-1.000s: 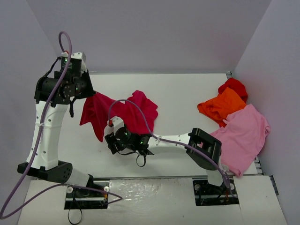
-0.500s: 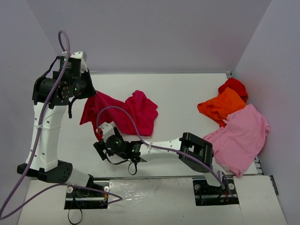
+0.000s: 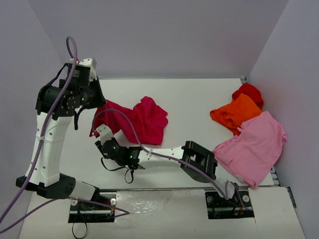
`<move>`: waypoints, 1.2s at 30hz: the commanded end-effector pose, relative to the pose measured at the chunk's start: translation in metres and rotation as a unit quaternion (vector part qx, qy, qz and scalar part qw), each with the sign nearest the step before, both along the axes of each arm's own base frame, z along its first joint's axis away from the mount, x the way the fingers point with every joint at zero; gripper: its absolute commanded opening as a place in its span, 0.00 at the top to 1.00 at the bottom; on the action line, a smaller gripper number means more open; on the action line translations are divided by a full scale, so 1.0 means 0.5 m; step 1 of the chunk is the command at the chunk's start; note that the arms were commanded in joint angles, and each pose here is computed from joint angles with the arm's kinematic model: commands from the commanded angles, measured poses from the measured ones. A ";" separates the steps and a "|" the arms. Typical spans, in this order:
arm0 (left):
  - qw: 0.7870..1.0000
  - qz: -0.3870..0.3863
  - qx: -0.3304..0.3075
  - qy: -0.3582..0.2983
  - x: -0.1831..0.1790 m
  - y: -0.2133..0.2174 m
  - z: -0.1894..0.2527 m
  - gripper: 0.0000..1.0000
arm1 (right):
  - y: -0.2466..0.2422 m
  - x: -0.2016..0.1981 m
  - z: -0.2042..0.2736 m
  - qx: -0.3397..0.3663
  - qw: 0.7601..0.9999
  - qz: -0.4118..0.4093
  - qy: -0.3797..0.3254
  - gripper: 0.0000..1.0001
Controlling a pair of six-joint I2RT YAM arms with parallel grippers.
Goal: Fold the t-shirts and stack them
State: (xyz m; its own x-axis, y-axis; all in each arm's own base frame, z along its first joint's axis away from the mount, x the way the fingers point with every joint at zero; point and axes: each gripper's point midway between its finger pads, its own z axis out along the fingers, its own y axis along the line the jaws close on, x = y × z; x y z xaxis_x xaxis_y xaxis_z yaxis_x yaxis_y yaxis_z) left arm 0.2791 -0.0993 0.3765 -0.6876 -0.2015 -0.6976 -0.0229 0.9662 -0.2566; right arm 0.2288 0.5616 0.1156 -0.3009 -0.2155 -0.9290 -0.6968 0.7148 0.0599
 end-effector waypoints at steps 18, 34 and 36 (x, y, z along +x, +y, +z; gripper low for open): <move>0.997 0.040 0.050 -0.039 -0.008 0.057 0.002 1.00 | -0.111 0.047 0.196 -0.037 0.997 -0.033 -0.057 1.00; 0.998 0.024 0.032 0.050 -0.010 0.024 -0.187 0.79 | -0.457 0.100 0.240 -0.091 0.983 -0.158 -0.031 1.00; 0.998 0.017 0.022 0.053 -0.010 0.014 -0.200 0.61 | -0.483 0.113 0.259 -0.085 0.981 -0.171 -0.034 1.00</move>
